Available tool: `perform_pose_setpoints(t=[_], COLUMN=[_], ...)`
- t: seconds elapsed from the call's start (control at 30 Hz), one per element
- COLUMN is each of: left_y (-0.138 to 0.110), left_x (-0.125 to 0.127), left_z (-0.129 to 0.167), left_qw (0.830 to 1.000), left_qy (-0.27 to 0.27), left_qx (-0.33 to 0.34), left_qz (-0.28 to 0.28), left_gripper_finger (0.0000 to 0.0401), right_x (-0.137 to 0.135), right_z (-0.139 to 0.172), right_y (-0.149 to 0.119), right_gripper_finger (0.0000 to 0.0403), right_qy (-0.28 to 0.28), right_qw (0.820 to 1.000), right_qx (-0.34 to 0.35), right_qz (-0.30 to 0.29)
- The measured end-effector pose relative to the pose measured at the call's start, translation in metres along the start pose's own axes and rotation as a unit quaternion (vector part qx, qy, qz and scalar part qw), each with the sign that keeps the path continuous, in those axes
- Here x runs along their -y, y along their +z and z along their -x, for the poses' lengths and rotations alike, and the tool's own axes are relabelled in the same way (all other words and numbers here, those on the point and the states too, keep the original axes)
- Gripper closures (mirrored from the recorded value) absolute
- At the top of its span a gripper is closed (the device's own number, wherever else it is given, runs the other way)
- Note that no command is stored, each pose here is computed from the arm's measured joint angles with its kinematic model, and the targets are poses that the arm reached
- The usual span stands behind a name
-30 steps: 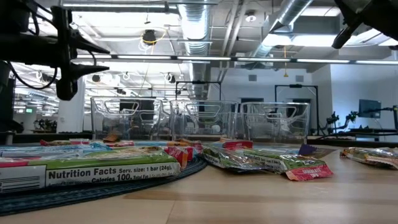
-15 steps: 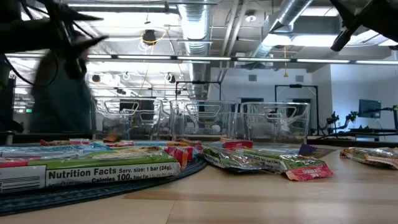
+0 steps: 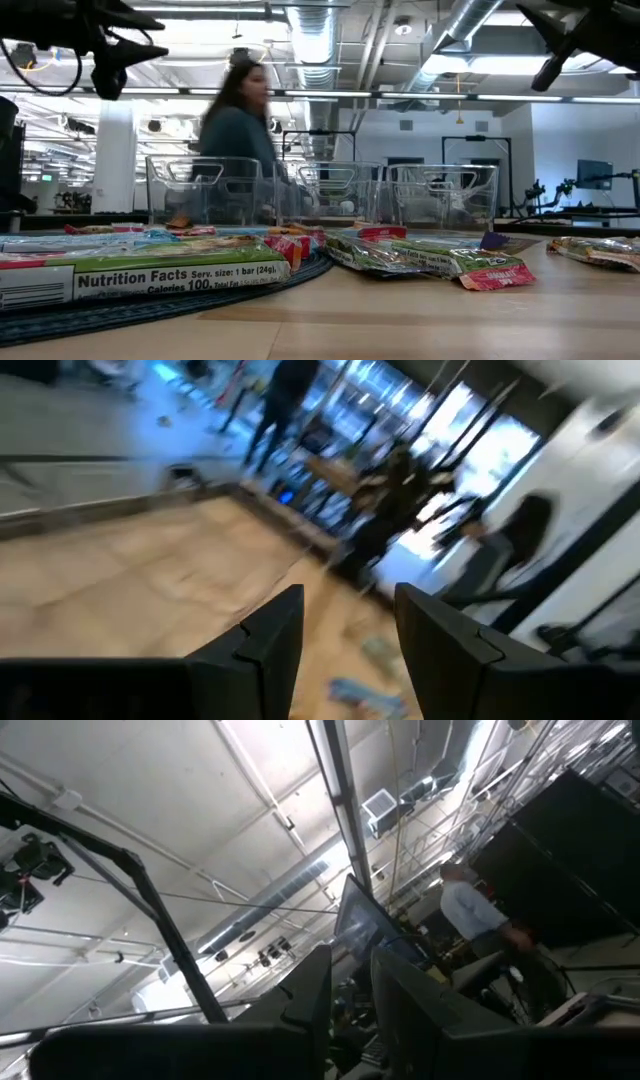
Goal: Pick and place Granola Bars by type
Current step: Put the red granola bar into the left transparent bin
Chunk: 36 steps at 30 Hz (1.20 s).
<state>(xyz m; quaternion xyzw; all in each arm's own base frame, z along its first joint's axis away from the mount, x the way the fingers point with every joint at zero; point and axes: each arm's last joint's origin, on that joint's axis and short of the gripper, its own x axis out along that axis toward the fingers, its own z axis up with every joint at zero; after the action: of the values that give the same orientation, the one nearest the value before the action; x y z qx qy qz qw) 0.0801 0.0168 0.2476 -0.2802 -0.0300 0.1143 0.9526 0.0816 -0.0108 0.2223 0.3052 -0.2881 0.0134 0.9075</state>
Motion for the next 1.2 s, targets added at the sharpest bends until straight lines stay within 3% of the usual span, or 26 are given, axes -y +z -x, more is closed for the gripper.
perform_pose_setpoints(t=[0.2, 0.37, 0.57, 0.77, 0.87, 1.07, 1.2], left_y=[0.005, 0.006, 0.011, 0.018, 0.019, 0.022, 0.016], left_x=[0.005, 0.009, 0.016, 0.019, 0.018, 0.017, 0.014], left_z=[-0.019, -0.050, -0.095, -0.135, -0.152, -0.176, -0.180], left_qw=[0.995, 0.980, 0.950, 0.909, 0.891, 0.870, 0.837], left_qy=[0.033, 0.033, 0.021, 0.000, -0.002, -0.018, -0.026], left_qx=[-0.063, -0.147, -0.226, -0.323, -0.365, -0.414, -0.467], left_qz=[-0.063, -0.126, -0.215, -0.264, -0.271, -0.267, -0.284], left_gripper_finger=[0.0248, 0.0248, 0.0248, 0.0248, 0.0248, 0.0248, 0.0248], right_x=[0.001, 0.002, 0.004, 0.004, 0.005, 0.008, 0.012], right_z=[0.000, 0.000, 0.000, 0.000, 0.000, 0.001, 0.002], right_y=[0.001, 0.000, -0.003, -0.003, -0.003, -0.008, -0.013], right_gripper_finger=[0.0332, 0.0332, 0.0332, 0.0332, 0.0332, 0.0332, 0.0332], right_qy=[-0.014, -0.025, -0.038, -0.038, -0.040, -0.057, -0.077], right_qw=[1.000, 1.000, 0.999, 0.999, 0.999, 0.998, 0.996], right_qx=[0.011, 0.012, -0.003, -0.003, -0.005, -0.028, -0.055], right_qz=[0.002, 0.009, 0.010, 0.007, 0.008, 0.010, 0.000])
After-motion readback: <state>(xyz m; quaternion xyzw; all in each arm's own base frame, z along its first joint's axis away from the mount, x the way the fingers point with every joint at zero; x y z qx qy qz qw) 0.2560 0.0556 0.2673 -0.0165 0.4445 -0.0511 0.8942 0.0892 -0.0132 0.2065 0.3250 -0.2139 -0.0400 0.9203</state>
